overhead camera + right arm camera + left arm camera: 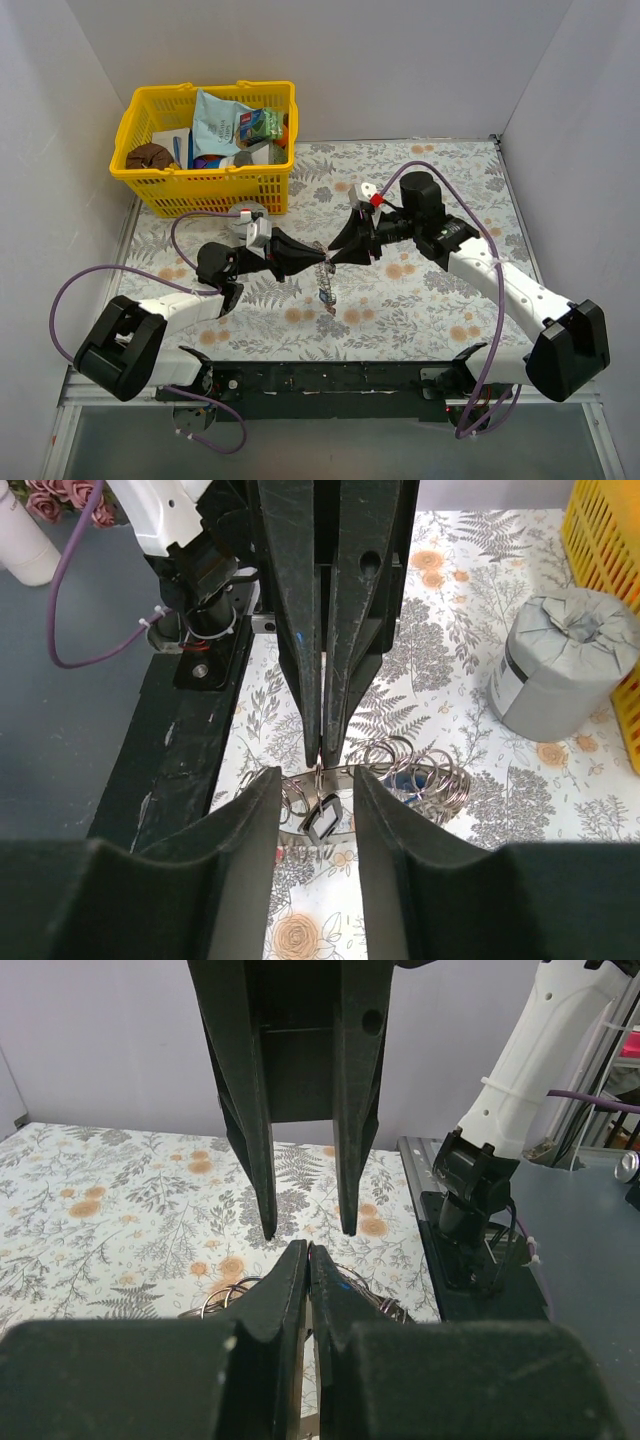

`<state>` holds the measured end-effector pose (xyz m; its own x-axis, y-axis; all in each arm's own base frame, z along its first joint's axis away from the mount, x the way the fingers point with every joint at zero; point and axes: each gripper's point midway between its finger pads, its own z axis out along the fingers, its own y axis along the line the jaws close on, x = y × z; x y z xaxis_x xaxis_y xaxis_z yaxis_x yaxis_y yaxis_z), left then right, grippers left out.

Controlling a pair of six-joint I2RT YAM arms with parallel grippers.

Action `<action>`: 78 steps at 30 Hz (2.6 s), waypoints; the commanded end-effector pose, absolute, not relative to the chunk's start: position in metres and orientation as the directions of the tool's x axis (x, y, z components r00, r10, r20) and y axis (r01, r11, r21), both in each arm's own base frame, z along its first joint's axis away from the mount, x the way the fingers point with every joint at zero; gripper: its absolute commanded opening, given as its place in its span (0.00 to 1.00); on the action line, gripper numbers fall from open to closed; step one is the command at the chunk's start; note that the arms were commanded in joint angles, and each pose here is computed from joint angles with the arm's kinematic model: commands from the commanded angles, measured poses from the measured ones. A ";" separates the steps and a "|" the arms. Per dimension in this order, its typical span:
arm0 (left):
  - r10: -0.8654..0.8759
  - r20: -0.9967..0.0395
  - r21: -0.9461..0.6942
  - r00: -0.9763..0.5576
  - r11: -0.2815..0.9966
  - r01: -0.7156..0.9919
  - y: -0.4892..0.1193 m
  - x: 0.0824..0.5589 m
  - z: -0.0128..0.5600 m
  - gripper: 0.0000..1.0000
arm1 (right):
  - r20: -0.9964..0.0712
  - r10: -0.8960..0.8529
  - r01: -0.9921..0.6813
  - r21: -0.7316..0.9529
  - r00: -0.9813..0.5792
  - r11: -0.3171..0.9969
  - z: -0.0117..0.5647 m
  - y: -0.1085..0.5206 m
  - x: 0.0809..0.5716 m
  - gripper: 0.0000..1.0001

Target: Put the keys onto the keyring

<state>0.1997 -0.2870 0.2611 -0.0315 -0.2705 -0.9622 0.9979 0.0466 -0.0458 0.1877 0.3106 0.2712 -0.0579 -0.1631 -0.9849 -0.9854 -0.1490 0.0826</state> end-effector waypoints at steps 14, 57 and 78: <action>-0.417 -0.876 0.228 0.243 0.087 0.970 -0.273 0.180 0.324 0.00 | -0.976 -0.205 -0.983 0.099 -0.066 -0.154 0.244 0.315 0.195 0.30; -0.395 -0.886 0.235 0.242 0.066 0.970 -0.274 0.178 0.316 0.00 | -0.967 -0.248 -0.997 -0.074 0.065 0.030 0.260 0.296 0.213 0.53; -0.424 -0.869 0.248 0.255 0.071 0.966 -0.274 0.177 0.325 0.00 | -0.995 -0.097 -0.993 -0.021 0.033 -0.120 0.288 0.321 0.181 0.43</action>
